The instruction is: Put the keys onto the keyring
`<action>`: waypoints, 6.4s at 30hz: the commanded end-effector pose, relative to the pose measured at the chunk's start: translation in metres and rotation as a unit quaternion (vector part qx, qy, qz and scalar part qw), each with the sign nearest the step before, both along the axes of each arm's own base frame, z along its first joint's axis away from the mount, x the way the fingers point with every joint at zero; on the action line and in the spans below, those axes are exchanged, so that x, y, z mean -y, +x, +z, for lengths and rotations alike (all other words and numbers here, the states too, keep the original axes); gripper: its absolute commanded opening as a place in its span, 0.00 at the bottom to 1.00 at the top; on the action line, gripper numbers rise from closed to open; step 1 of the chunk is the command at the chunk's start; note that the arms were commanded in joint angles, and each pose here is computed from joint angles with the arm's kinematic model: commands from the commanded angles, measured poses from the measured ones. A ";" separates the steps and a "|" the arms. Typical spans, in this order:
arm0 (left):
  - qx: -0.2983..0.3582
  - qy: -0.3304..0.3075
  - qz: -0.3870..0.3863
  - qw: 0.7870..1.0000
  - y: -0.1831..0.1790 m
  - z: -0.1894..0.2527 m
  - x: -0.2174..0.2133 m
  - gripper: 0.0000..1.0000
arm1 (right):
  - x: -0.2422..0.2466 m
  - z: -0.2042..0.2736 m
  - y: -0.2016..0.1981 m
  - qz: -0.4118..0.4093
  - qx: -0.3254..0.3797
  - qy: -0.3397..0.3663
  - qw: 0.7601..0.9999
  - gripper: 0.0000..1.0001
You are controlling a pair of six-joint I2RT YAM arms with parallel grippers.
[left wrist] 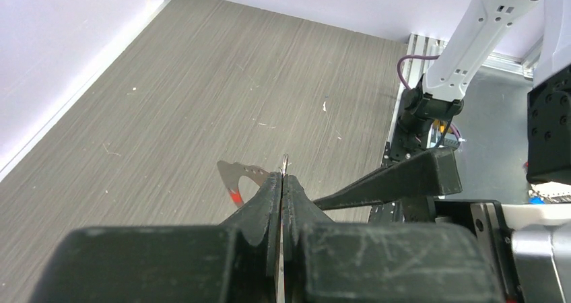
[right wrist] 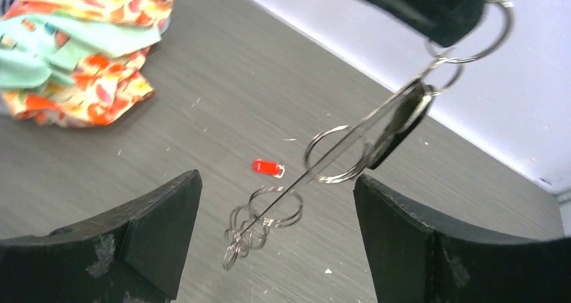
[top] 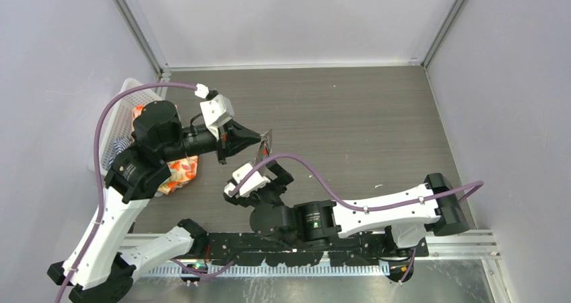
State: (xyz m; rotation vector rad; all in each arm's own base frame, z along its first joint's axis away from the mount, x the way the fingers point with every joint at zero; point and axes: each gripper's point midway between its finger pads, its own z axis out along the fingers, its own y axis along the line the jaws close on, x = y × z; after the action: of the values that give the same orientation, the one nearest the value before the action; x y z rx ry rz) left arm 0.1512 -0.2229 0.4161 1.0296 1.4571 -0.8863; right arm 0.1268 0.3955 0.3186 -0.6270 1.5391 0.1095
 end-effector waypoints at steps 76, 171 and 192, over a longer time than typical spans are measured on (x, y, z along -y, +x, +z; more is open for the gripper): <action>0.771 0.106 -0.112 0.618 -0.015 -0.041 0.006 0.02 | 0.054 0.084 0.092 0.094 -0.462 0.630 0.617 0.02; 0.488 0.019 -0.114 0.865 -0.050 0.016 -0.020 0.25 | 0.014 0.088 -0.039 0.413 -0.259 0.097 0.868 0.01; 0.480 0.017 -0.104 0.871 -0.054 0.014 -0.025 0.00 | 0.025 0.095 -0.043 0.419 -0.239 0.114 0.869 0.01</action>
State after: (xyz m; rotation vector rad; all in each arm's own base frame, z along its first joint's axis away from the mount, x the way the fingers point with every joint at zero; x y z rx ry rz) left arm 0.0951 -0.1982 0.4222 1.4178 0.5210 -0.3661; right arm 0.0886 0.3742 0.3764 -1.1503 1.7073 1.1032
